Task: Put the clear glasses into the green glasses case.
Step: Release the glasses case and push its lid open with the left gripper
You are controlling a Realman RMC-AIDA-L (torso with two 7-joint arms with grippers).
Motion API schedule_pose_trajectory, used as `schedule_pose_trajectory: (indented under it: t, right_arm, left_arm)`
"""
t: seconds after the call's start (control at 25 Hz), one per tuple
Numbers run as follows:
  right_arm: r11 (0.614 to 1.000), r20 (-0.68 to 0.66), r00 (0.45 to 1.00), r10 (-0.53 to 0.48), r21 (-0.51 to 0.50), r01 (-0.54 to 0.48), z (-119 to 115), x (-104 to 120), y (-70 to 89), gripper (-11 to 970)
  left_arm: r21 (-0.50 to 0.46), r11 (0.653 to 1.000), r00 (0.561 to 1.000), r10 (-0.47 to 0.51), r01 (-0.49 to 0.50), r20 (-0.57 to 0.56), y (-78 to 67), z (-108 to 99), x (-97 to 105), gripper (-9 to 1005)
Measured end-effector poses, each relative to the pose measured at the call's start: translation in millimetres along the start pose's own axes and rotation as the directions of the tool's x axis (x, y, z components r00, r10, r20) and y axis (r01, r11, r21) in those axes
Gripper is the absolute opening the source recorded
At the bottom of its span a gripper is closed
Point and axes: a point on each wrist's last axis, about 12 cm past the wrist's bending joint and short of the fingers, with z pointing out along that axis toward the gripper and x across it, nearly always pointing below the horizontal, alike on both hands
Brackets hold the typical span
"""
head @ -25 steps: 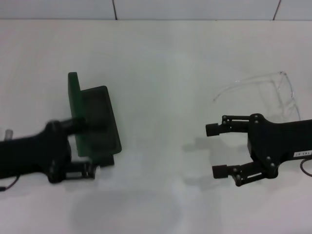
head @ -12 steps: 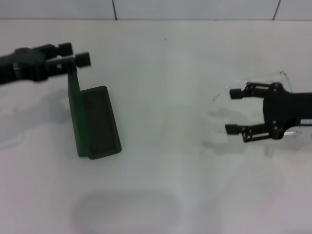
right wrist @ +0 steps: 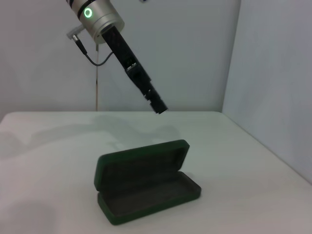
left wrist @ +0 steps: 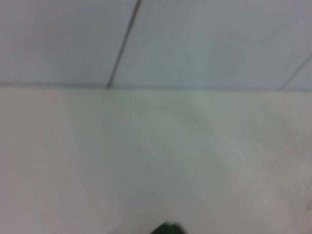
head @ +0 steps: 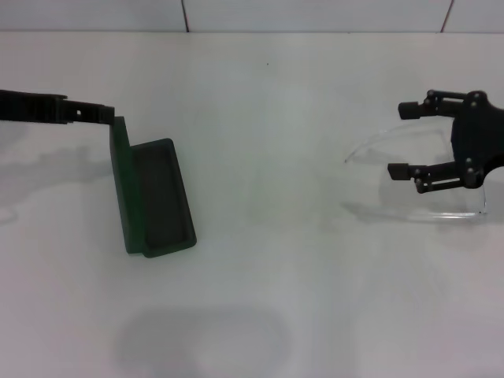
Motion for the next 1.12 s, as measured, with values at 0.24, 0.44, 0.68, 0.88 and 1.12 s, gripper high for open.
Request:
schedule_pose_trajectory:
  t: [0.24, 0.44, 0.68, 0.88, 1.12]
  right_arm:
    - [1.000, -0.015, 1.000, -0.024, 0.009, 0.024, -5, -4, -6.1, 885]
    - [0.999, -0.013, 0.999, -0.046, -0.004, 0.046, -5, -10, -9.4, 885]
    - [0.998, -0.014, 0.998, -0.062, -0.004, 0.062, -6, -14, -11.1, 886]
    - [0.998, -0.018, 0.998, -0.066, -0.002, 0.066, -8, -12, -10.6, 886]
    - [0.998, -0.011, 0.998, -0.064, -0.011, 0.064, -12, -12, -8.6, 886]
  left_arm:
    - [-0.087, 0.996, 0.996, -0.036, 0.029, -0.083, -6.8, 8, -6, 770]
    - [-0.110, 0.994, 0.990, -0.041, 0.026, -0.138, -11.8, 18, -3, 748]
    - [-0.115, 0.993, 0.979, -0.046, 0.023, -0.196, -16.8, 36, 1, 722]
    - [-0.105, 0.994, 0.975, -0.046, 0.024, -0.219, -20.2, 51, -1, 700]
    - [-0.137, 0.990, 0.970, -0.065, 0.033, -0.235, -18.4, 57, -2, 674]
